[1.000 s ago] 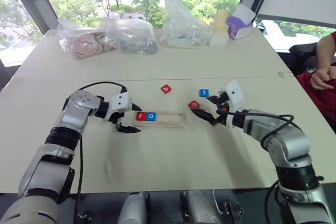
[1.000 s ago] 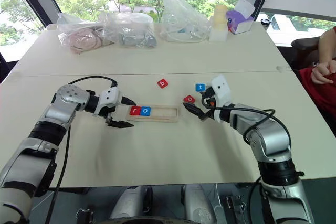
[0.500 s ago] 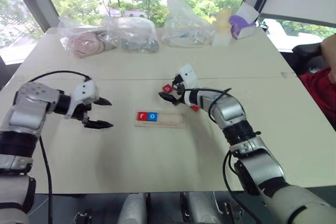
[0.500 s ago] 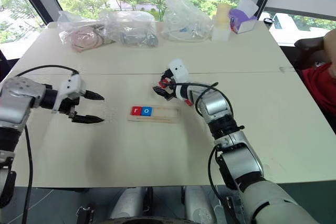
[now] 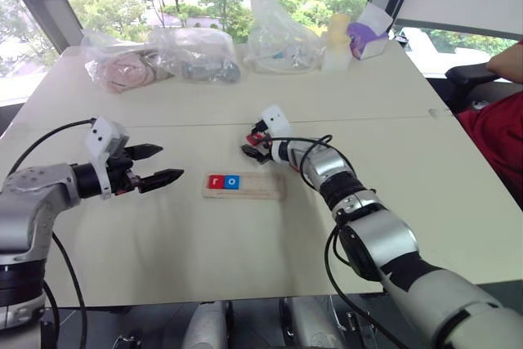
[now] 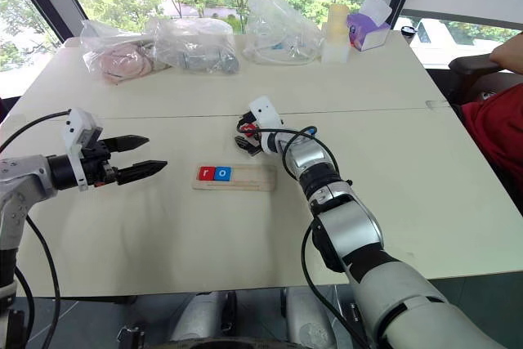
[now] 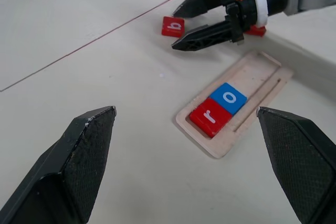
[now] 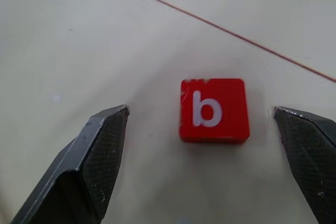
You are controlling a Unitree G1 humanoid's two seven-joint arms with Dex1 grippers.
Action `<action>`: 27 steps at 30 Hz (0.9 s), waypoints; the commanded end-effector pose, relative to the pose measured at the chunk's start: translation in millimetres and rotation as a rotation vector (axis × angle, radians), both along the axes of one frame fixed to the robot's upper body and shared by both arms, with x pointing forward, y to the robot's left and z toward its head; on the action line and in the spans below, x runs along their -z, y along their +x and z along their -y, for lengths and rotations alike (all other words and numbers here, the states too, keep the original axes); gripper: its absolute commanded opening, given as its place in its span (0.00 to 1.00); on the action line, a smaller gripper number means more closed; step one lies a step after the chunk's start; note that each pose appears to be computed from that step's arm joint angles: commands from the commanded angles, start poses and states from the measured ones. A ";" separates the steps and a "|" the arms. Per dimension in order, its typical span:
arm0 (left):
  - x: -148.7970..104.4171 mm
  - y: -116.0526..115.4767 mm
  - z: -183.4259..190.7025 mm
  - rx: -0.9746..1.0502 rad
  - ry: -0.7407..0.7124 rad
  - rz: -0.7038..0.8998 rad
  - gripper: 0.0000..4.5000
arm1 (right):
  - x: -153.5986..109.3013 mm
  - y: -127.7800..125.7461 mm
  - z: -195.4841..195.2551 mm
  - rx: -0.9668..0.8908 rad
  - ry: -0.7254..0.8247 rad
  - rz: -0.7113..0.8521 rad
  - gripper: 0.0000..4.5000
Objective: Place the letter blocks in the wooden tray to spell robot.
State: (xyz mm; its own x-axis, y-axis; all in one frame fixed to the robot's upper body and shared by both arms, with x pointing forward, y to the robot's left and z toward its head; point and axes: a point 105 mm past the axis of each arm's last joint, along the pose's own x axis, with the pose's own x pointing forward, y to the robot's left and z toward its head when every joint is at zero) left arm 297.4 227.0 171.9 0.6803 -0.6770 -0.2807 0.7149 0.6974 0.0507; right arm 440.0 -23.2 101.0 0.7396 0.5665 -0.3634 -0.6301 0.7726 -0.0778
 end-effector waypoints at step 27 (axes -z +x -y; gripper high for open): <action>-3.6 -10.8 125.5 0.423 -0.005 0.119 1.00 | -18.5 -139.4 142.8 0.738 0.202 -0.056 0.26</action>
